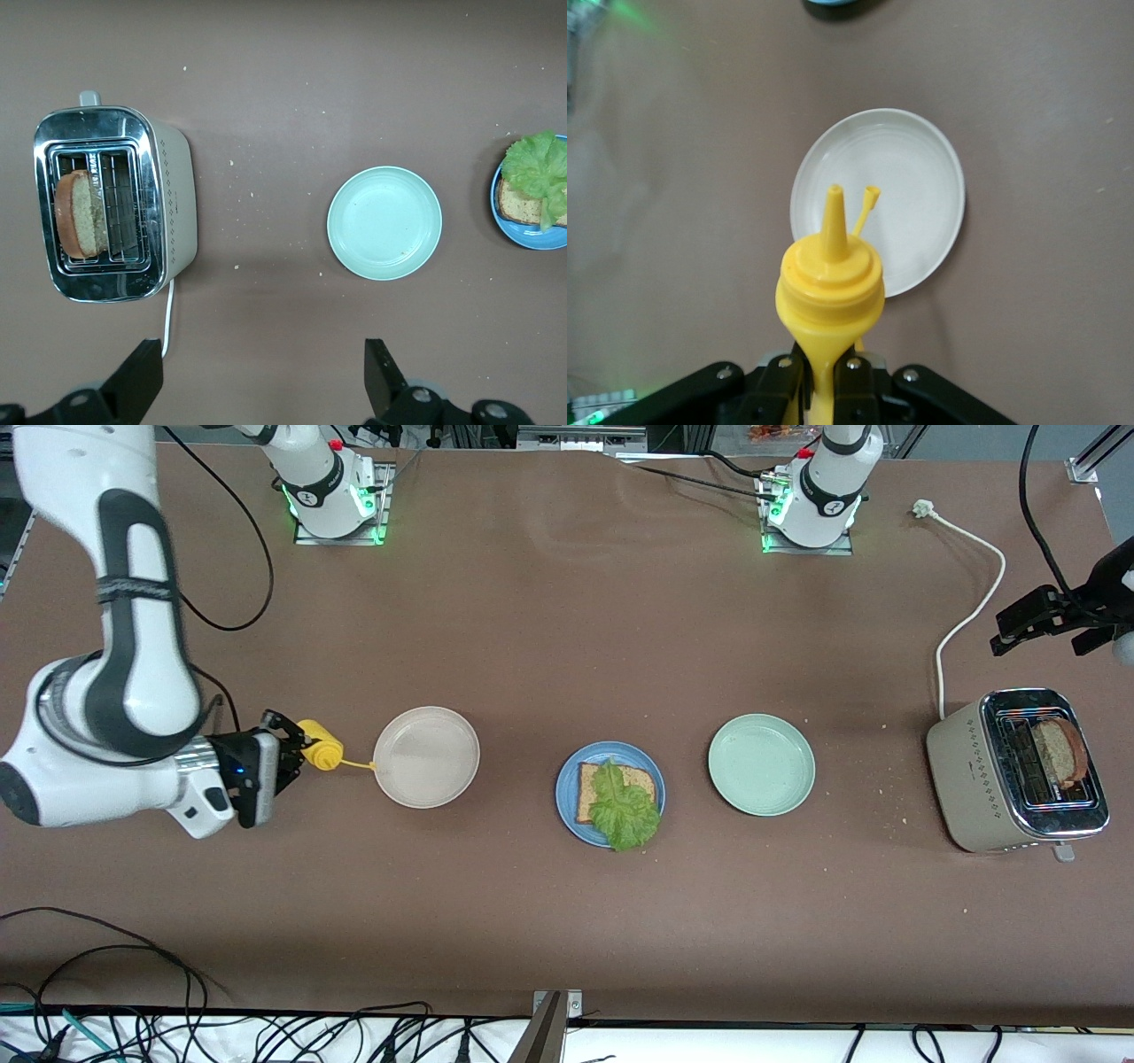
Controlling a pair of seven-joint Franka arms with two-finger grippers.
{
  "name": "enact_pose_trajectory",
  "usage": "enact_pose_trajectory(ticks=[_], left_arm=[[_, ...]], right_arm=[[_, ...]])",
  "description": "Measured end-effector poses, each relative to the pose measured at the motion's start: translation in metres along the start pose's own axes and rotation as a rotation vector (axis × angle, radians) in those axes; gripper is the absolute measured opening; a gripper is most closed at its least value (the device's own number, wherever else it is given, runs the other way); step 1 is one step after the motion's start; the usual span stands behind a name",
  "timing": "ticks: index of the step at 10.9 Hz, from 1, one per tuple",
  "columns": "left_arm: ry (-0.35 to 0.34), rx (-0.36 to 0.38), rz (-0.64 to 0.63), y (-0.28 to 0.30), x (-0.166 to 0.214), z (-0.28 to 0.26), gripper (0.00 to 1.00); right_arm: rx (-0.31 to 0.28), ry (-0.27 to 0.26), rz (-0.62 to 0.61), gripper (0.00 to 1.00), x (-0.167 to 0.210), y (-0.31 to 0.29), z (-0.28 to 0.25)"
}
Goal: Make sandwich in blue plate with both arms
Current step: 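Lift the mustard bottle and tilt it over the blue plate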
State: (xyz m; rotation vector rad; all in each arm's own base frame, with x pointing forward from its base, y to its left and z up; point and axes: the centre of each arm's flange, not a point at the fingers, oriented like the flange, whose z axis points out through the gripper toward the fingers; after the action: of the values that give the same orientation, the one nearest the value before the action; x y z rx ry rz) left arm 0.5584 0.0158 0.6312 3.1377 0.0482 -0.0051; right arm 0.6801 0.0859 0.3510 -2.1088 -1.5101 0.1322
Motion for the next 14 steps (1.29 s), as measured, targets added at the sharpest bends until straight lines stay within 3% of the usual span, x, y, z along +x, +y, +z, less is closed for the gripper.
enact_pose_trajectory(ticks=[5,10,14], left_arm=[[0.000,0.000,-0.002,-0.001,0.000,0.000,1.00],[-0.001,0.000,-0.002,-0.001,0.000,0.000,1.00],[-0.001,0.000,-0.002,-0.001,0.000,0.000,1.00]], right_arm=[[-0.310,-0.410,-0.072,0.11,0.149,-0.071,0.031],[-0.530,-0.633,-0.147,0.11,0.227,-0.130,0.077],[-0.751,-0.784,-0.309,0.11,0.294,-0.189,0.139]])
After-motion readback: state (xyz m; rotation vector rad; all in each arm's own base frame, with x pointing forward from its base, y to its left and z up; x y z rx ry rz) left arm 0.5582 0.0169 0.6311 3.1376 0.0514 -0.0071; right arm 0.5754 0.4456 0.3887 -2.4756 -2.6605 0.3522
